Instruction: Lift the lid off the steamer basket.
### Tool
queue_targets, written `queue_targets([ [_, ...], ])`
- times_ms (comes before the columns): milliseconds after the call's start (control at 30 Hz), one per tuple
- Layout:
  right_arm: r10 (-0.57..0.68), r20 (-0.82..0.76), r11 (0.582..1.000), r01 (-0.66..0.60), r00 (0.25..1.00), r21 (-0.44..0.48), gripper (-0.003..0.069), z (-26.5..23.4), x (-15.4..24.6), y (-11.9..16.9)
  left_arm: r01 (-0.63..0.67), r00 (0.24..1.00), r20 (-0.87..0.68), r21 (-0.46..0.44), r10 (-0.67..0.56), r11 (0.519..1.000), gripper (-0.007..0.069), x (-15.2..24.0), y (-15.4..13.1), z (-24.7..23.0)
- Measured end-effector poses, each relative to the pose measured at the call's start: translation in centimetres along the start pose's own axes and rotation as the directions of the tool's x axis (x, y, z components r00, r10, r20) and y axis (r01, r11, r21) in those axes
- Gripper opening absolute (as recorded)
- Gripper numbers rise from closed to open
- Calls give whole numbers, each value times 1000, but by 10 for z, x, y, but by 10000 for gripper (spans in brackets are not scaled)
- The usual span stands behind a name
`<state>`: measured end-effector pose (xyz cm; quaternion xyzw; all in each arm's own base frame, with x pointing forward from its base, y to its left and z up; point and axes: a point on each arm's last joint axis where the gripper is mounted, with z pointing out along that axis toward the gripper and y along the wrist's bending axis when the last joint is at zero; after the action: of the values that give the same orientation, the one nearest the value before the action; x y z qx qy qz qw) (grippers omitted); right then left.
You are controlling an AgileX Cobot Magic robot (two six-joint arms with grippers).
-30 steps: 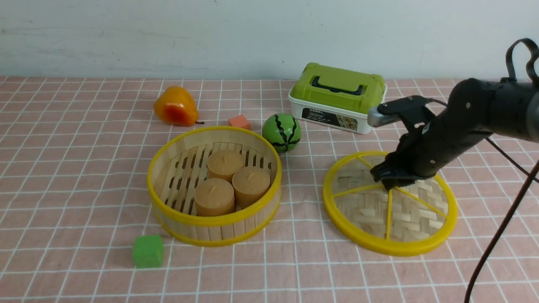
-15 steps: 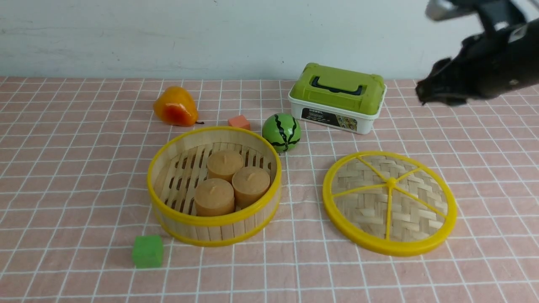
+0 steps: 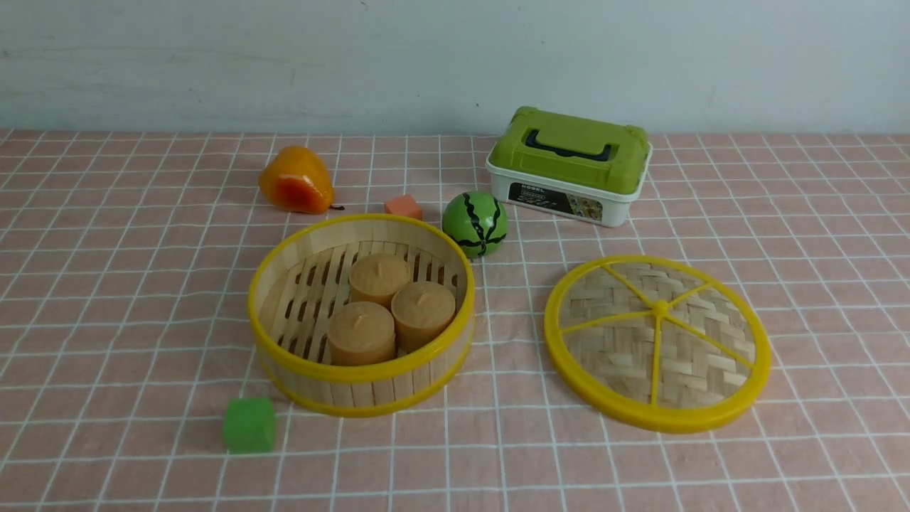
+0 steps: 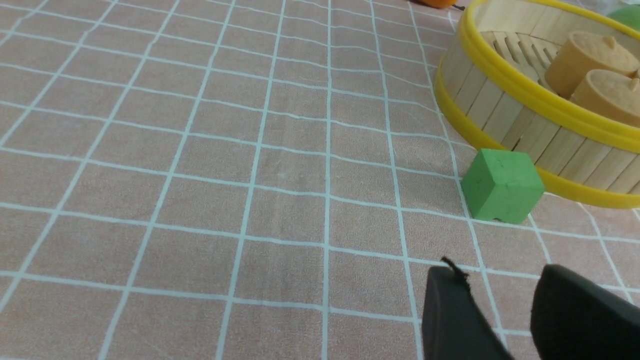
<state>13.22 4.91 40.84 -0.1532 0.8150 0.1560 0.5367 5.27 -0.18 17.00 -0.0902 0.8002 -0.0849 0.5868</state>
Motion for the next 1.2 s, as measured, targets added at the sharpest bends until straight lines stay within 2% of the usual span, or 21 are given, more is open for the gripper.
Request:
queue_targets([
  [233,-15,-37,1000,15,999,-3,-15,-17,35,5,0,1000,0,0,0,1000,239,0,0,0],
  [433,-31,-23,1000,31,999,-1,-8,-26,37,7,0,1000,0,0,0,1000,239,0,0,0],
  [733,-86,-44,994,88,995,65,-8,-20,46,-1,0,1000,0,0,0,1000,239,0,0,0],
  [933,-57,68,980,43,996,194,-8,-7,102,-15,0,1000,0,0,0,1000,239,0,0,0],
  [1000,-24,129,961,-12,991,275,-8,-7,142,-23,0,1000,0,0,0,1000,239,0,0,0],
  [1200,47,198,892,-130,979,434,-8,-5,215,-35,0,1000,0,0,0,1000,239,0,0,0],
])
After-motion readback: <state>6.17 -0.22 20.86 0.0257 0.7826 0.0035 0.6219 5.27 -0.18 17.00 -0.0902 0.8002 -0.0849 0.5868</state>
